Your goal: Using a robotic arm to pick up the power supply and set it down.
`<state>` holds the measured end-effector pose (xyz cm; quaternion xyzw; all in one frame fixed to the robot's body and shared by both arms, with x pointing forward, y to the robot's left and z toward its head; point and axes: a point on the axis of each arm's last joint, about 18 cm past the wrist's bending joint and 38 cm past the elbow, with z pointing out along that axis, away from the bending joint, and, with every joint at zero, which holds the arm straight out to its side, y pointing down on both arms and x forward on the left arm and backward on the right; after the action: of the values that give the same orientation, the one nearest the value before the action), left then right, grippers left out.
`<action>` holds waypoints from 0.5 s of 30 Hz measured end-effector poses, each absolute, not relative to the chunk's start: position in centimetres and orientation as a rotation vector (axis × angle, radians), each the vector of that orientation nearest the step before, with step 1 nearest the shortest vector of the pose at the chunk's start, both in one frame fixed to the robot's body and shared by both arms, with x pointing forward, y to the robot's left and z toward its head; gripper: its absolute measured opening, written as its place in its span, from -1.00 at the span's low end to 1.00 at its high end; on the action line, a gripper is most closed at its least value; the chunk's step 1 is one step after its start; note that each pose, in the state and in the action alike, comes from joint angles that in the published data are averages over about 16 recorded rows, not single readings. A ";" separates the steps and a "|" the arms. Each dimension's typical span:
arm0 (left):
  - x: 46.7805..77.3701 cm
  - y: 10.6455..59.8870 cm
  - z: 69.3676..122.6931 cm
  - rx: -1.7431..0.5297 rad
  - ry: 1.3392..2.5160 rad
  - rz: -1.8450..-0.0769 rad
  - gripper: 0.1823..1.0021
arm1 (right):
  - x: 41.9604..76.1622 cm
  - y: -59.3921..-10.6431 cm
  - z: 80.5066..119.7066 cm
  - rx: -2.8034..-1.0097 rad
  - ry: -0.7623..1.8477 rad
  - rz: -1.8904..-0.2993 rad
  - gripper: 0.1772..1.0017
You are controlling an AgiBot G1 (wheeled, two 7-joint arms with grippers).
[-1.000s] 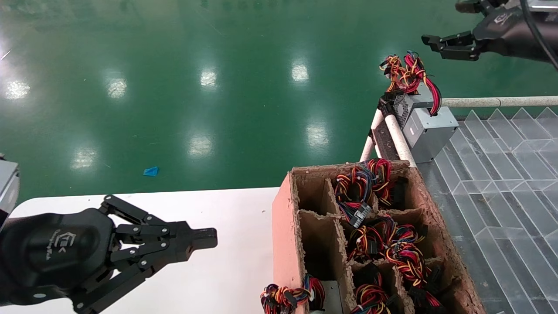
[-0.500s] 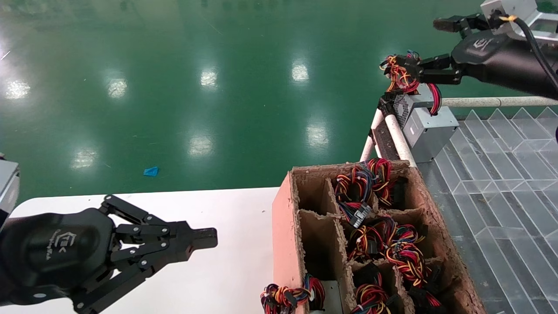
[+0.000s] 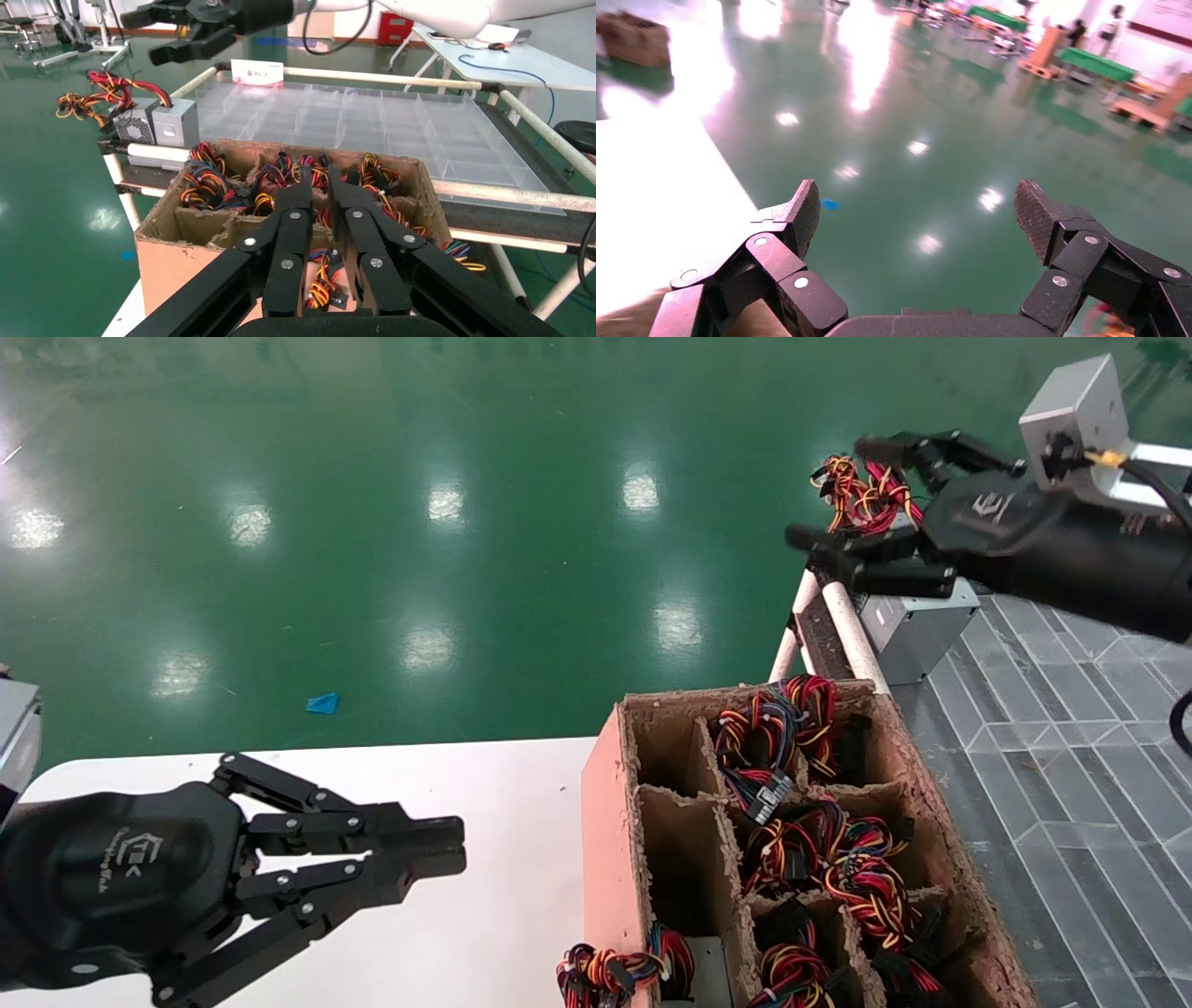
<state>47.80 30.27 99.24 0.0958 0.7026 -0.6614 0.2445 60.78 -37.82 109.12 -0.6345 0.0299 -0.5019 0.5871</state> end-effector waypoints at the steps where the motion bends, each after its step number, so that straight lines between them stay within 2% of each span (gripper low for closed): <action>1: 47.8 30.3 99.2 0.262 1.918 -1.806 -0.91 | 60.4 -37.6 108.8 -1.481 0.059 -1.152 1.00; 8: 47.8 30.3 99.2 0.262 1.918 -1.806 -0.75 | 57.7 -35.6 106.4 -1.500 -0.019 -1.016 1.00; 15: 47.8 30.3 99.2 0.262 1.918 -1.806 -0.47 | 54.5 -33.6 103.9 -1.529 -0.096 -0.867 1.00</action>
<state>47.80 30.27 99.24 0.0958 0.7026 -0.6614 0.2445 54.53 -33.65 103.90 -0.6696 -0.0420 -0.3795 0.6371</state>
